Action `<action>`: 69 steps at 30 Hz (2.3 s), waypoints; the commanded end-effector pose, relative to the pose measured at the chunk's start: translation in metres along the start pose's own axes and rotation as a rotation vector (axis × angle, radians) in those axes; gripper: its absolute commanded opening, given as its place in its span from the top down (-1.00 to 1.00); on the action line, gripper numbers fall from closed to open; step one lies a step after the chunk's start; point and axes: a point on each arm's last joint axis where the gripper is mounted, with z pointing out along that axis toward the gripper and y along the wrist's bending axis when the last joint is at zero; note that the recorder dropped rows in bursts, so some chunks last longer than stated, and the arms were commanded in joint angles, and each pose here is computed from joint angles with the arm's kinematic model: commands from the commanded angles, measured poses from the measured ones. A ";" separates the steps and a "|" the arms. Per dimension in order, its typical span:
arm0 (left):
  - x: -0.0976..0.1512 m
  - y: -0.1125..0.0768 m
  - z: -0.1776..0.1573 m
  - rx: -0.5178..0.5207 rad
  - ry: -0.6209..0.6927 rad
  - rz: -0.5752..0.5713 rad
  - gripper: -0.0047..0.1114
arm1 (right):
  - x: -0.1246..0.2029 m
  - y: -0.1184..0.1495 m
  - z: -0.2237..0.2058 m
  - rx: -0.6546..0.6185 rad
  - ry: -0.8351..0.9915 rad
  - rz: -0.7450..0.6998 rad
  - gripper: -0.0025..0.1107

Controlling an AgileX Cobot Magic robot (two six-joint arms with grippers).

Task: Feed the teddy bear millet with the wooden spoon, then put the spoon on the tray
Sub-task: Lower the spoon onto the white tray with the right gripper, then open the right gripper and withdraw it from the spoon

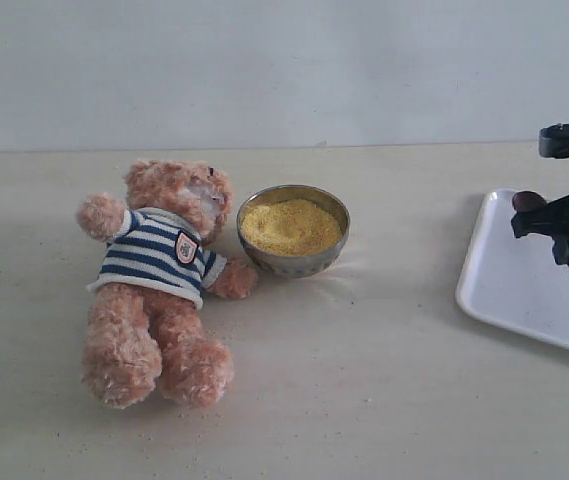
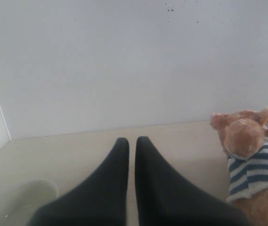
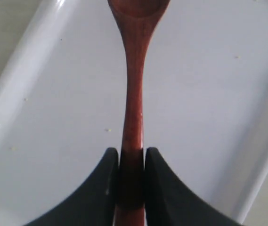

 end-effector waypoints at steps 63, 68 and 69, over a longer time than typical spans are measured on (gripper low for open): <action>0.001 -0.001 0.000 0.006 0.003 0.002 0.83 | -0.009 -0.001 -0.029 0.000 -0.102 0.074 0.27; 0.001 -0.001 0.000 0.006 0.003 0.002 0.83 | -0.020 -0.002 -0.098 0.004 -0.334 0.107 0.87; 0.001 -0.001 0.000 0.006 0.003 0.002 0.83 | -0.021 -0.002 -0.104 0.003 -0.361 0.119 0.96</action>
